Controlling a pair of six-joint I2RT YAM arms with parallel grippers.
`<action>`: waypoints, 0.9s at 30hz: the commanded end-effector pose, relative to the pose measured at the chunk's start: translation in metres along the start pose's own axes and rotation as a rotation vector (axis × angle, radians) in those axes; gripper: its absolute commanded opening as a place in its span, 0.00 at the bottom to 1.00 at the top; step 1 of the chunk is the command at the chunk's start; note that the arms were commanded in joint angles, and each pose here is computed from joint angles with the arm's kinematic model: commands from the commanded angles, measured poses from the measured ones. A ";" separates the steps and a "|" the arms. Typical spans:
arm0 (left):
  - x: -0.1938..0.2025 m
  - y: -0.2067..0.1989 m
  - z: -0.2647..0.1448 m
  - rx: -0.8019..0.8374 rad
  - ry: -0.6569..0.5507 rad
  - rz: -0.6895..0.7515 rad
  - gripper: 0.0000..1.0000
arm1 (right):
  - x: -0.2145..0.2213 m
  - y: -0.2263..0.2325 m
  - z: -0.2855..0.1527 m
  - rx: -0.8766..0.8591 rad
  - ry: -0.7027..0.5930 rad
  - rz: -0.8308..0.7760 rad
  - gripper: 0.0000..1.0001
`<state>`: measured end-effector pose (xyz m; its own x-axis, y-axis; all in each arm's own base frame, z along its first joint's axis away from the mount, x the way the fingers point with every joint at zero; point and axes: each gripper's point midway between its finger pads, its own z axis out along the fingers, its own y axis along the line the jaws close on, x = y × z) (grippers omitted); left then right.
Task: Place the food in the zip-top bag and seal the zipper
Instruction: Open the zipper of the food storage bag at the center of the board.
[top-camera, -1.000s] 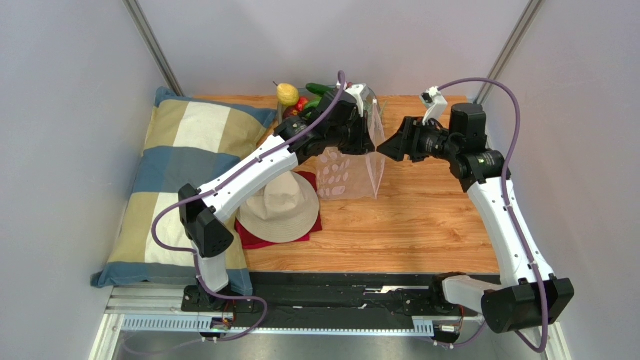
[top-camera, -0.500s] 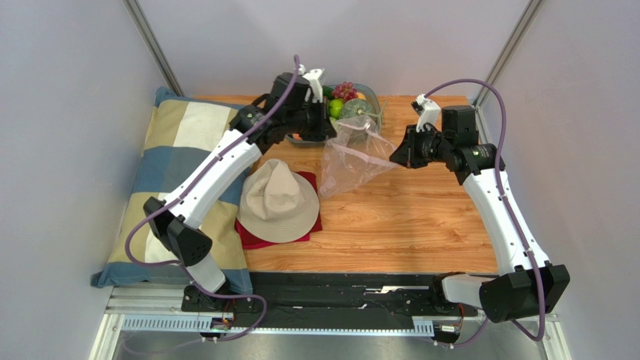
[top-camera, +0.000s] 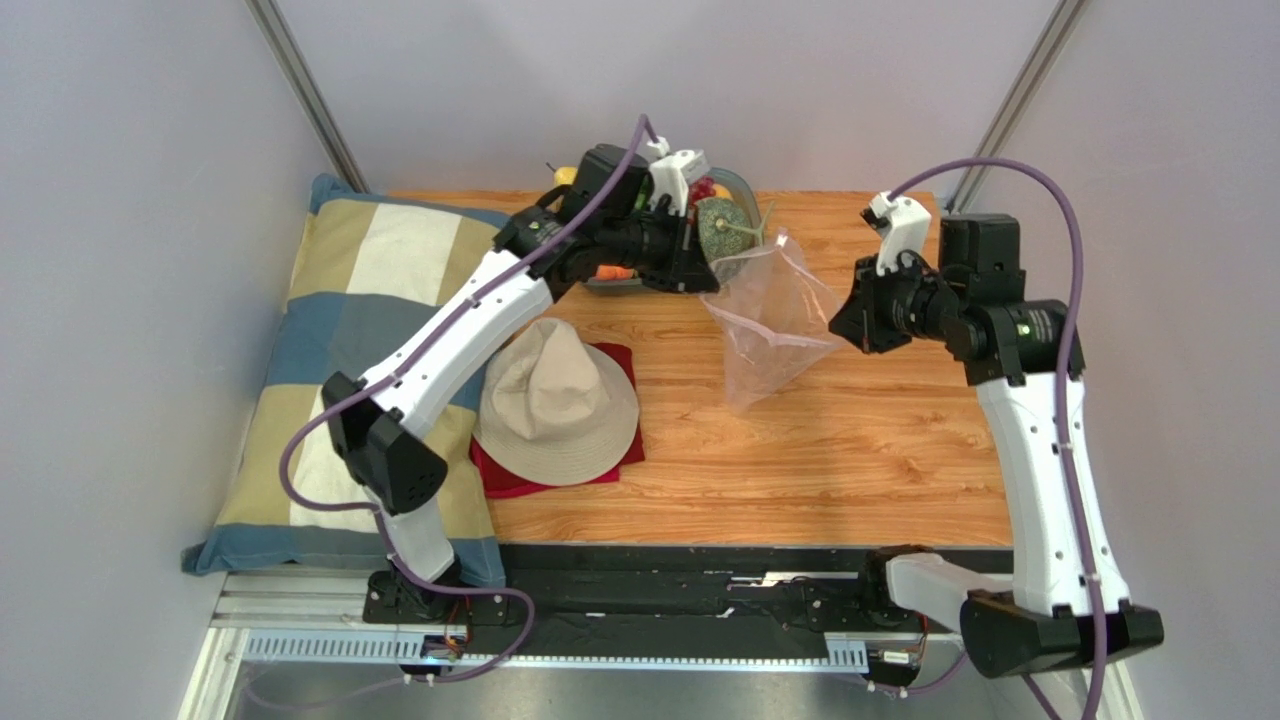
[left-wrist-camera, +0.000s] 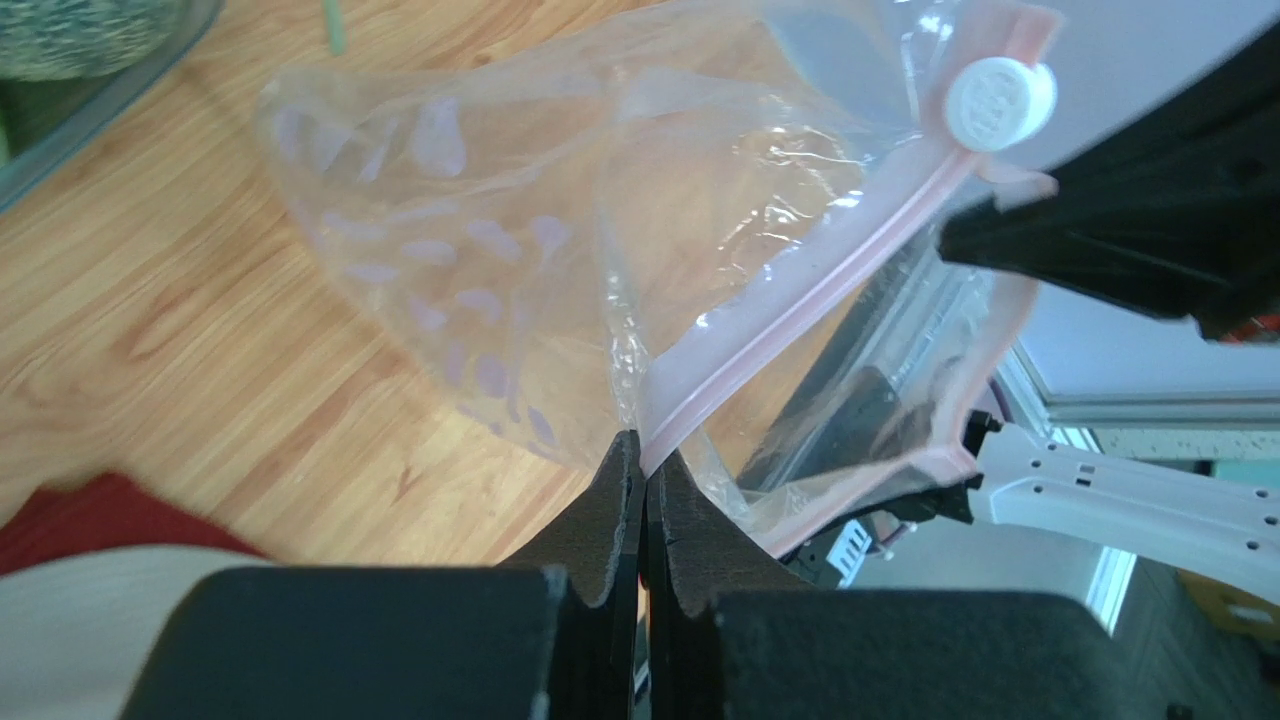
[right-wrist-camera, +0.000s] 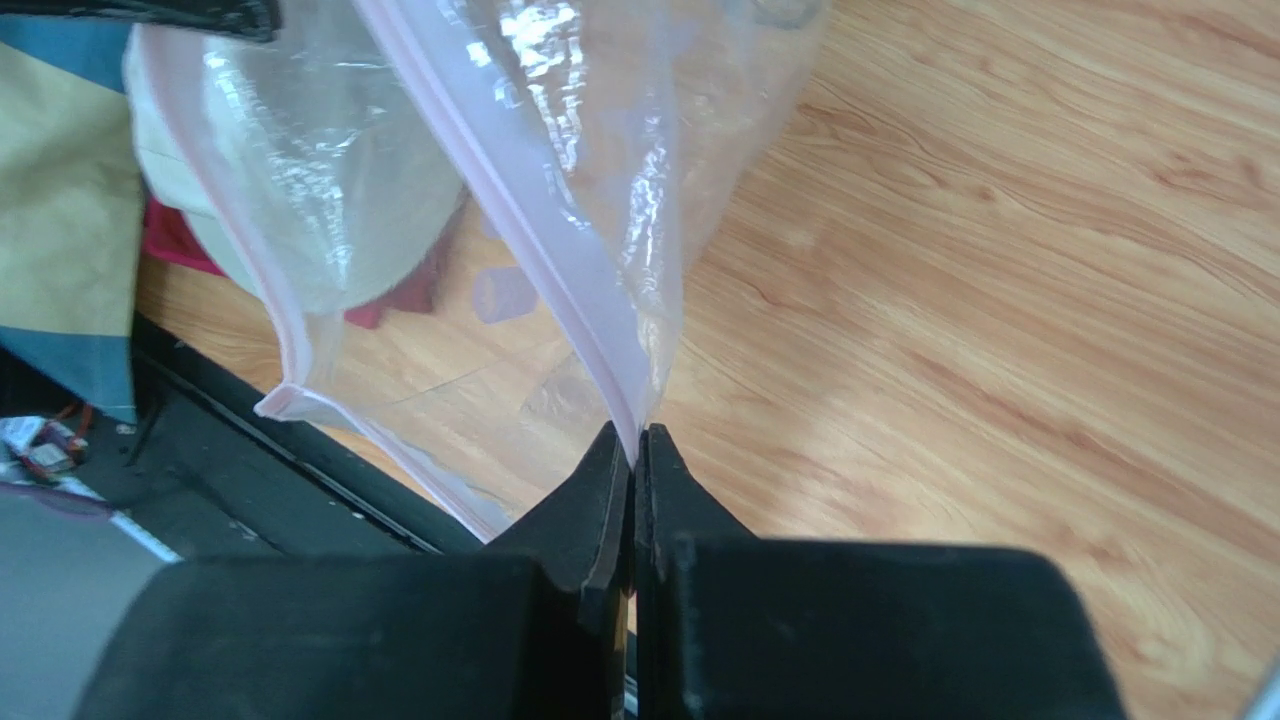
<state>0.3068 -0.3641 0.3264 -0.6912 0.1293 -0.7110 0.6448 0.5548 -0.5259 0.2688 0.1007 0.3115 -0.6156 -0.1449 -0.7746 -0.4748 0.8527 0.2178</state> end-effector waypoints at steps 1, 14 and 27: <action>-0.007 -0.013 0.045 0.091 -0.006 0.043 0.00 | 0.031 -0.023 -0.036 0.210 0.051 -0.008 0.00; 0.020 0.008 0.122 0.121 0.073 0.086 0.02 | 0.030 -0.051 -0.002 0.260 0.032 0.122 0.00; -0.054 0.034 0.066 0.108 -0.241 0.550 0.61 | 0.045 -0.065 0.047 0.219 0.065 0.278 0.00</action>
<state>0.3623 -0.4166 0.2358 -0.5189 0.2624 -0.8136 0.8172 0.4317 -0.3819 0.2855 0.0555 0.2301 -0.7769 0.0193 -0.6293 -0.1549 0.9629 0.2208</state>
